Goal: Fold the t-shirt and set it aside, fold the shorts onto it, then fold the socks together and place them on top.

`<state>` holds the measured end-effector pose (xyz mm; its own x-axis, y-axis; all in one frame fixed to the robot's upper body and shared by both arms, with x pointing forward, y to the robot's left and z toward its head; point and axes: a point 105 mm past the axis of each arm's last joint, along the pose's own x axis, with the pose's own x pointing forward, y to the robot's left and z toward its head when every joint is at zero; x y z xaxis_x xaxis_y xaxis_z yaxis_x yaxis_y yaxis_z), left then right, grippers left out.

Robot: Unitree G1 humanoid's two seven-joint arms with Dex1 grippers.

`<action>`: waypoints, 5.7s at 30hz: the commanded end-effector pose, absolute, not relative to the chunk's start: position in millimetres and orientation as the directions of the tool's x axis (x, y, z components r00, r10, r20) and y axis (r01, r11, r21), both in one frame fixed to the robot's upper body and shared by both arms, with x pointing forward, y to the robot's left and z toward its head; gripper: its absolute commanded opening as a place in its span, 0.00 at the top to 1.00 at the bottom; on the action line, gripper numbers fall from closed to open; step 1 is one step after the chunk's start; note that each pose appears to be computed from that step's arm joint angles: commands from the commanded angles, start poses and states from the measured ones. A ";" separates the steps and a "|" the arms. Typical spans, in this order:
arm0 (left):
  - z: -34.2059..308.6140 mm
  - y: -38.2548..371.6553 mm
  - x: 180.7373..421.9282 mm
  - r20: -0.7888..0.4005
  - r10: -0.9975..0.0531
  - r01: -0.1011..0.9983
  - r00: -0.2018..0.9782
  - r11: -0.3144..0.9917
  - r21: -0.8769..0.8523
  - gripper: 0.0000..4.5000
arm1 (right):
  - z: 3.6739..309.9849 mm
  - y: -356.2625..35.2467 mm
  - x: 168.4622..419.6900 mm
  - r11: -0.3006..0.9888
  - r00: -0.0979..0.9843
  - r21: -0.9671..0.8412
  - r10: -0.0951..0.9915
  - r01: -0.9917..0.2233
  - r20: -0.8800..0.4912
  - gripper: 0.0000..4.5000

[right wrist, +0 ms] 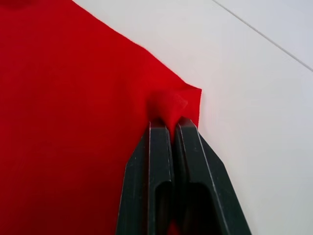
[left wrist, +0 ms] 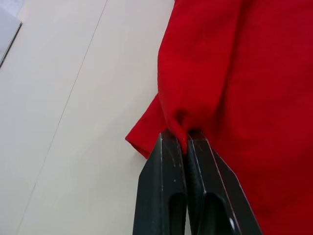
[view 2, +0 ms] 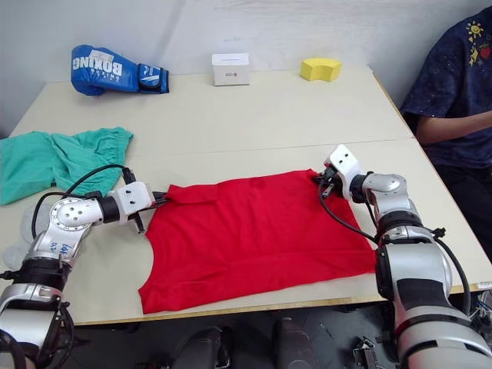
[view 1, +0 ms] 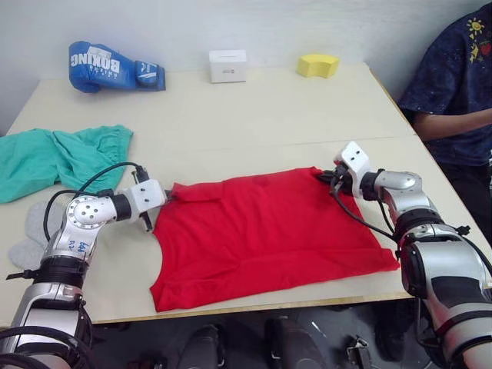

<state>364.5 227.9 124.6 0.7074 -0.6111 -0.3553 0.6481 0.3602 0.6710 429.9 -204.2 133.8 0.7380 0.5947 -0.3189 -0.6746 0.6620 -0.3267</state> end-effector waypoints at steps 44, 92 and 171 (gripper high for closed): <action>116.1 229.5 294.2 -0.289 -0.597 0.615 0.748 0.462 0.639 0.99 | 126.6 -273.5 378.9 0.788 0.861 -0.417 0.509 -0.453 0.026 1.00; 148.0 189.0 280.3 -0.181 -0.834 0.848 0.522 0.484 0.215 0.29 | 170.4 -244.8 431.6 0.792 0.745 -0.154 0.464 -0.591 -0.480 0.00; 126.4 198.5 251.7 -0.297 -0.813 0.866 0.500 0.472 0.166 0.29 | 114.2 -266.8 323.6 0.664 0.715 -0.487 0.691 -0.567 0.110 0.99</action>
